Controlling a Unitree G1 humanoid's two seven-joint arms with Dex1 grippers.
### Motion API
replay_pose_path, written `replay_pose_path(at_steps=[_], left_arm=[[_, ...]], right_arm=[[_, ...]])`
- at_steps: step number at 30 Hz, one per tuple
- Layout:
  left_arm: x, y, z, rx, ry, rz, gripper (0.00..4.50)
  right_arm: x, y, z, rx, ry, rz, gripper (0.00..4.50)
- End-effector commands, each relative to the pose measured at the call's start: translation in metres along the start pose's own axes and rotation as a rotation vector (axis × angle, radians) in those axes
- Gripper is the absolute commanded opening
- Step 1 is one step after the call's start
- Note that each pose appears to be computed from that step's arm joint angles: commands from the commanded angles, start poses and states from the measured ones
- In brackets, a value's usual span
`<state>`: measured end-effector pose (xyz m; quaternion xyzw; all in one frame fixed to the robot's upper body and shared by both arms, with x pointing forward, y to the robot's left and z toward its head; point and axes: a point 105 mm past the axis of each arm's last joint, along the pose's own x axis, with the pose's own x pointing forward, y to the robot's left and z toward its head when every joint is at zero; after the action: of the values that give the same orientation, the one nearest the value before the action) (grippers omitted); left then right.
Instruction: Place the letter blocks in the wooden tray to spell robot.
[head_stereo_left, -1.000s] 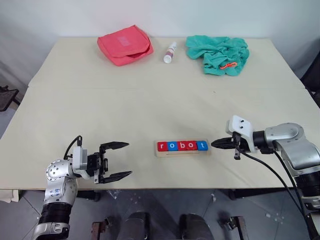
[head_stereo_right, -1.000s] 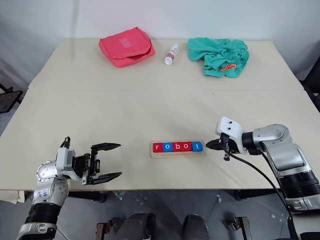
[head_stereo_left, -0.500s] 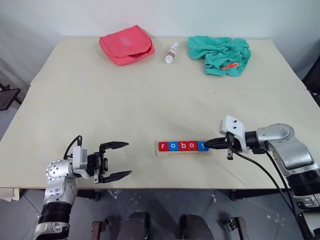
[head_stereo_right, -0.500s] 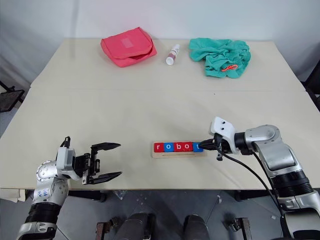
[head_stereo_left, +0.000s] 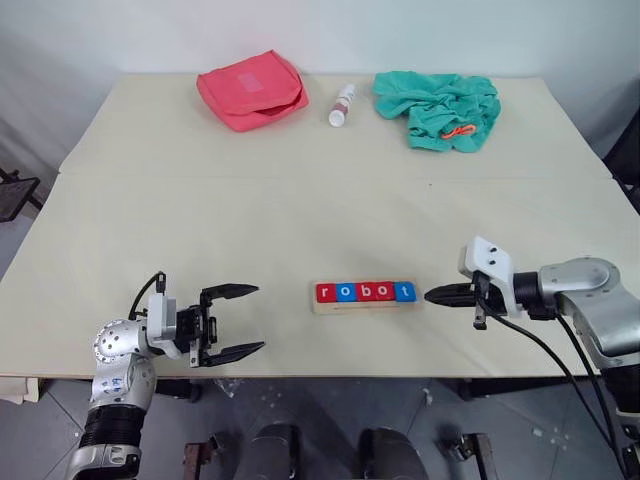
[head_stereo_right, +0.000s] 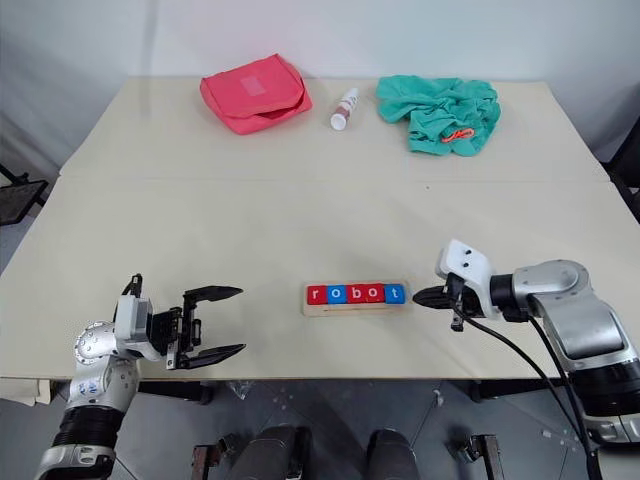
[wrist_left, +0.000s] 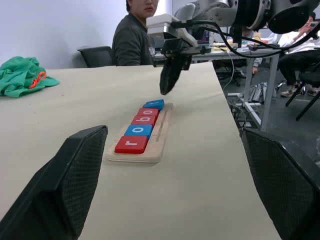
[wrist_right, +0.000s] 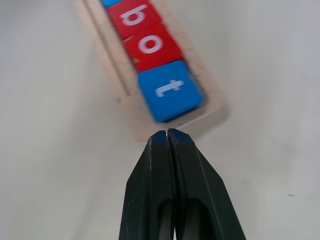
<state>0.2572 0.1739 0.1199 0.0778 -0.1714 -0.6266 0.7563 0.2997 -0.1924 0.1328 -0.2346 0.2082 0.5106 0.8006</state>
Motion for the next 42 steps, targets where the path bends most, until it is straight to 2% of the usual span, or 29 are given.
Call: replay_pose_path(at_steps=[1,16,21,26,29,35,40,42], left_arm=[[0.000,0.001,0.002,0.018,0.000,0.001,4.50],[-0.001,0.000,0.003,0.022,0.007,0.009,4.50],[-0.001,0.001,0.002,0.022,0.012,0.014,4.50],[-0.002,0.004,0.002,0.014,0.023,0.029,4.50],[-0.005,0.010,0.004,0.011,0.029,0.065,4.50],[-0.019,0.028,0.010,0.099,0.085,0.188,4.50],[-0.030,0.039,0.019,0.139,0.083,0.261,4.50],[-0.037,0.041,0.022,0.135,0.095,0.270,4.50]], right_arm=[[0.000,0.003,0.008,-0.028,-0.021,0.006,0.05],[0.018,-0.004,0.012,-0.028,-0.048,0.018,0.05],[0.007,-0.003,0.013,-0.030,-0.048,-0.004,0.05],[-0.011,-0.006,0.020,-0.040,-0.141,-0.060,0.05],[-0.026,-0.001,0.019,-0.106,-0.245,-0.045,0.60],[-0.055,0.003,-0.004,-0.177,-0.339,0.001,2.67],[-0.069,-0.003,-0.021,-0.193,-0.353,0.028,4.37],[-0.075,-0.009,-0.028,-0.201,-0.351,0.015,4.44]])
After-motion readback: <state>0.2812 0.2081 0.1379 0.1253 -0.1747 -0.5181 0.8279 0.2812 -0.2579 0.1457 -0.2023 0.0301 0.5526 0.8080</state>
